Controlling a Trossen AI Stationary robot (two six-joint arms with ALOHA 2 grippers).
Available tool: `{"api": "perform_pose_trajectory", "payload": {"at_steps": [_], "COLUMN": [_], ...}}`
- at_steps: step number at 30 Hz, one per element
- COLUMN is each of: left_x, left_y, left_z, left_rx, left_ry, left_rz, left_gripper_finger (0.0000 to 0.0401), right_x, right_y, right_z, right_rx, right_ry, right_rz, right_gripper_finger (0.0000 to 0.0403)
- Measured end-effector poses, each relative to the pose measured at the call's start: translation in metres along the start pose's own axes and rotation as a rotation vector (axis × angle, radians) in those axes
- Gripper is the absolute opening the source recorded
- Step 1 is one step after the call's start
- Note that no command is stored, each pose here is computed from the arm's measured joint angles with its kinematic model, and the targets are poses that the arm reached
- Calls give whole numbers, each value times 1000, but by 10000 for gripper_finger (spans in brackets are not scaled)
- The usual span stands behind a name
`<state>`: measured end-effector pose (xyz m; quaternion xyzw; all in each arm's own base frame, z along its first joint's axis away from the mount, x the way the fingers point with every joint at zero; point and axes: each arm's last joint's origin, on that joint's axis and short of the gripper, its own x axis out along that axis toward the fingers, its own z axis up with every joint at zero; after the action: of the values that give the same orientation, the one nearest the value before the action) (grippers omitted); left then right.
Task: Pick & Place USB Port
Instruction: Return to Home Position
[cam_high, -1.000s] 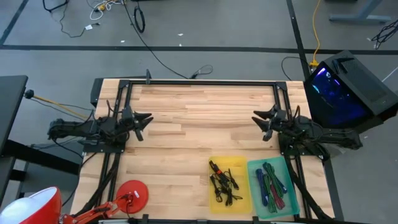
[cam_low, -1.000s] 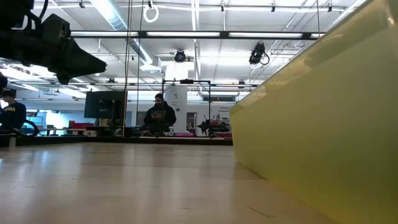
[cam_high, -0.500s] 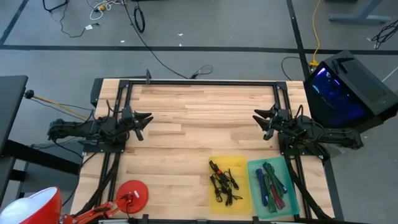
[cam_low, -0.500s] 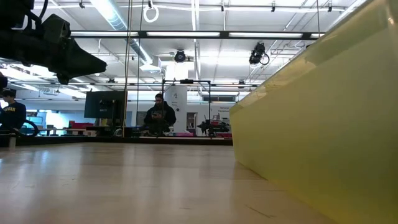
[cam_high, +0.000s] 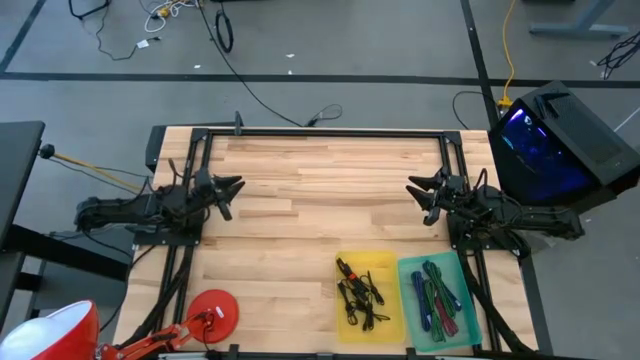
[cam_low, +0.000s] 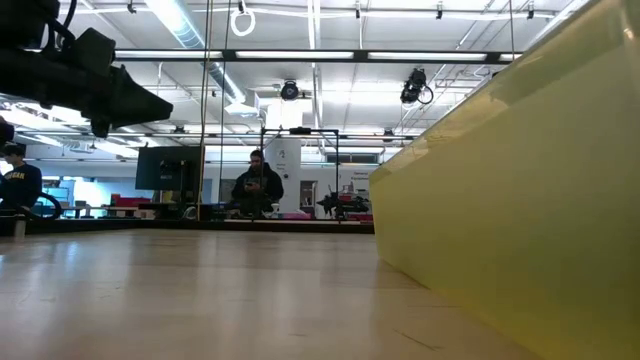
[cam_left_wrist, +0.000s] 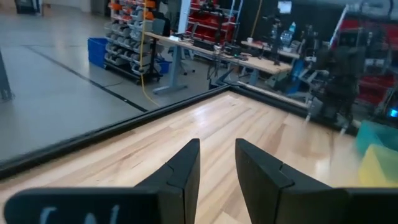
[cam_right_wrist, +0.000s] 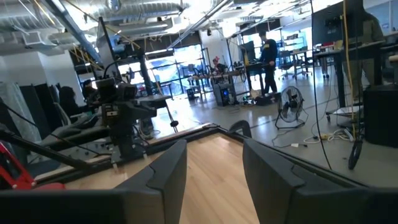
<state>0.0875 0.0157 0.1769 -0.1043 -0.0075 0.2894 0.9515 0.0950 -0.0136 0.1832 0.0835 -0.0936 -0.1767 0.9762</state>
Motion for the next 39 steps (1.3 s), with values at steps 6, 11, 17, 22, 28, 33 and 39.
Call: {"api": "perform_pose_trajectory", "payload": {"at_steps": [6,11,17,22,28,33,39], "left_x": [0,-3,-5,-5,-2,-1,-1], "left_y": [-1,-12,-17,-18,-13,-12,-12], "left_z": [0,-4,-7,-6,-5,-5,-5], "left_rx": [-51,87,144,147,135,76,-6], "left_ry": [11,97,94,80,74,86,110], "left_rz": [-48,-479,-672,-680,-621,-604,-600], "left_gripper_finger": [106,106,106,106,106,106,106], "right_x": [0,0,0,0,0,0,0], "right_y": [0,0,0,0,0,0,0], "right_z": [0,0,0,0,0,0,0], "right_rx": [0,0,0,0,0,0,0], "right_ry": [0,0,0,0,0,0,0], "right_rz": [0,0,0,0,0,0,0], "right_gripper_finger": [159,159,159,159,159,159,159]}}
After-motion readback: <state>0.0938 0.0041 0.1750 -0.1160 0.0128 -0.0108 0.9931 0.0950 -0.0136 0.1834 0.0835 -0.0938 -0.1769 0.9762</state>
